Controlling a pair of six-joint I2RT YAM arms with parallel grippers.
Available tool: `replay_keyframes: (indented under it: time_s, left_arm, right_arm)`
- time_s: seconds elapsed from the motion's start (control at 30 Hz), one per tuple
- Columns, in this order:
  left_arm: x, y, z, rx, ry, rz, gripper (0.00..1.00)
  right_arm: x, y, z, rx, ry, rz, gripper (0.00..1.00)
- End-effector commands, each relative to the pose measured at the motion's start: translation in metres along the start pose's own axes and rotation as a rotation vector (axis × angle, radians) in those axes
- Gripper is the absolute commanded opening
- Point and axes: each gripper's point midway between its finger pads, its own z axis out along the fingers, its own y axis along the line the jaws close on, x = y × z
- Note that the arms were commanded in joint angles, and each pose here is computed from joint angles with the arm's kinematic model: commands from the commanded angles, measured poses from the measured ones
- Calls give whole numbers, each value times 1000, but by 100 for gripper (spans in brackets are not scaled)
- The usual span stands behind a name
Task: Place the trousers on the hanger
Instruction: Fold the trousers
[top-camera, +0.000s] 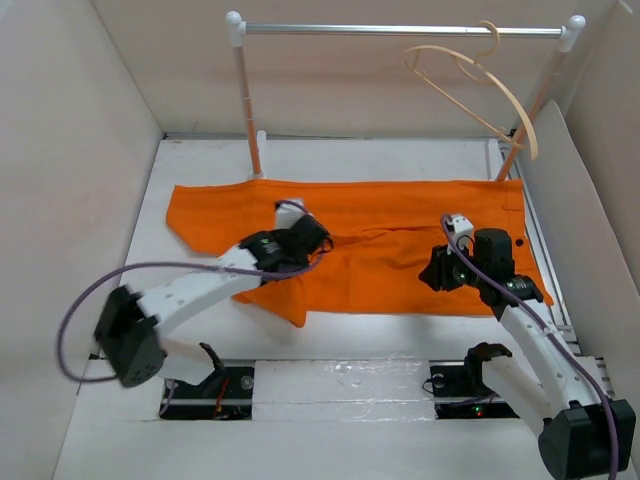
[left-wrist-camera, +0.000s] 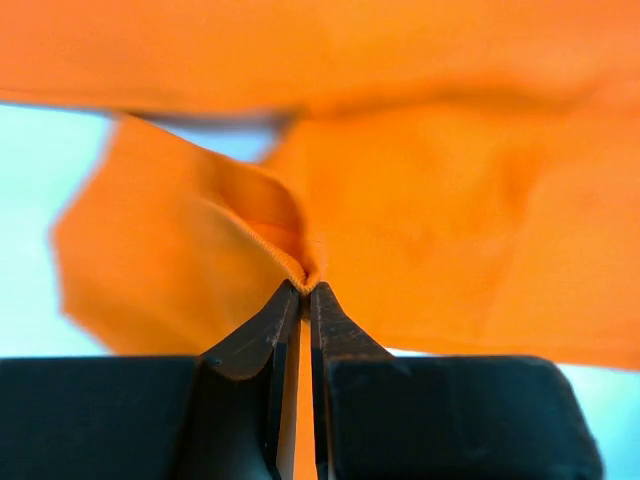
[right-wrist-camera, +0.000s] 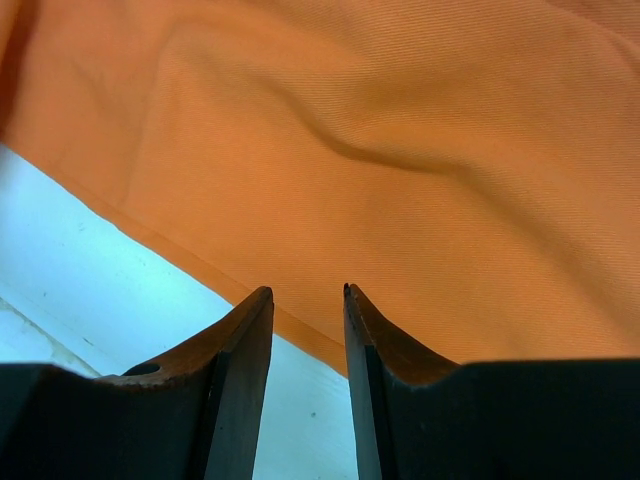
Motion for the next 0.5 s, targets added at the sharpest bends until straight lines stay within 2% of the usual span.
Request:
replay_keyframes:
  time_s: [0.0,0.13,0.27,0.37,0.4,0.47]
  left_arm:
    - [-48,61,-56,-37,-170,-253,0]
    - [-78,125,-92,-83,-322,-480,0]
    - [-95,189,-130,-205,-477,-667,0]
    - [-100,227,-161,-314,-605,-791,0]
    - [-98,246,-174,-395,-655,-811,0]
    - [-95,260,-186,-454,-705,-865,0]
  right_arm:
    - [-17,-2,-5,12,-23,-57,40]
    - [-7,-8,-3,35,22,-61,40]
    - [-2,-12,-4,58,40,-46,41]
    - [-1,-12,-4,61,43,-24,41]
    - [-3,-12,-5,67,43,-23,41]
    - [-5,-13,-7,78,47,-21,41]
